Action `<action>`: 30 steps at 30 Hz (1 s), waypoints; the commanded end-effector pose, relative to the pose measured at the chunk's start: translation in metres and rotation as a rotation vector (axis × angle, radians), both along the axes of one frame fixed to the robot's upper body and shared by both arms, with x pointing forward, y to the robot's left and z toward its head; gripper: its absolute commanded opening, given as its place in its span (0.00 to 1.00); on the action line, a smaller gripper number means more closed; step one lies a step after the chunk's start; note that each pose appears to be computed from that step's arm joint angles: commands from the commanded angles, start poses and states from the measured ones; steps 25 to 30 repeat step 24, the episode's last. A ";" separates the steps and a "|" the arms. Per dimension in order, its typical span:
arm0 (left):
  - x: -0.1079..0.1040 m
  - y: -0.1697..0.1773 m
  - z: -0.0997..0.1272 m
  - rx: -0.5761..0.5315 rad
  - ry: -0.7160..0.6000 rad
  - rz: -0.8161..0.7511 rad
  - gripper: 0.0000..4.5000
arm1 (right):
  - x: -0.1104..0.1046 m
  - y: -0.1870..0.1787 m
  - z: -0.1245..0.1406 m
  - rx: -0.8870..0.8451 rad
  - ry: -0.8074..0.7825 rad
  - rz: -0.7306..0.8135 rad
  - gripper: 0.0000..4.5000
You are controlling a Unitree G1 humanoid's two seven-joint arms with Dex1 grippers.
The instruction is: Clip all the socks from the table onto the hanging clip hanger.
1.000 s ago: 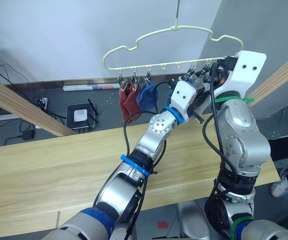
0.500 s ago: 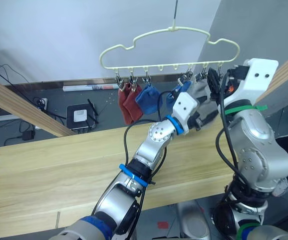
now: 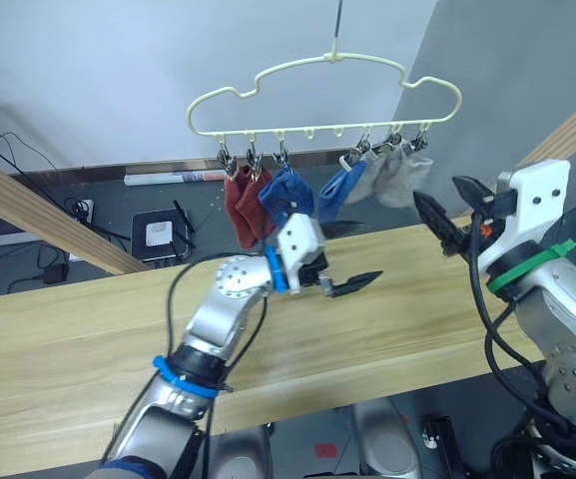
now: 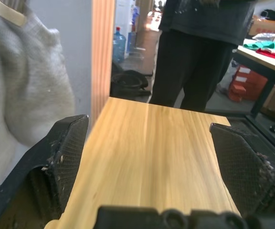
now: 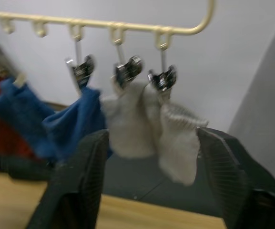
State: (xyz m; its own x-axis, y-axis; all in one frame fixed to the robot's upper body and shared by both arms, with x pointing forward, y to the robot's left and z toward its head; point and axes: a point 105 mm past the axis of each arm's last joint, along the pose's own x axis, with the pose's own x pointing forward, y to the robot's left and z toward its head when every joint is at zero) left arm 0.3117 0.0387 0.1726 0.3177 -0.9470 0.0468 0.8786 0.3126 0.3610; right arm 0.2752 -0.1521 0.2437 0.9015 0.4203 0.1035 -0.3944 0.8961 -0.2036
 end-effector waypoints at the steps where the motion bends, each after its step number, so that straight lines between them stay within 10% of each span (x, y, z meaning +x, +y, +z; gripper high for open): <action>1: -0.004 0.029 0.019 -0.018 -0.020 0.043 1.00 | -0.013 -0.001 0.008 -0.069 -0.050 0.067 0.97; 13: -0.013 0.141 0.015 0.160 0.095 0.480 1.00 | -0.018 -0.050 -0.001 -0.318 -0.044 0.181 0.99; 30: -0.003 0.151 0.018 0.122 0.128 0.555 1.00 | -0.019 -0.068 0.000 -0.296 -0.040 0.144 0.99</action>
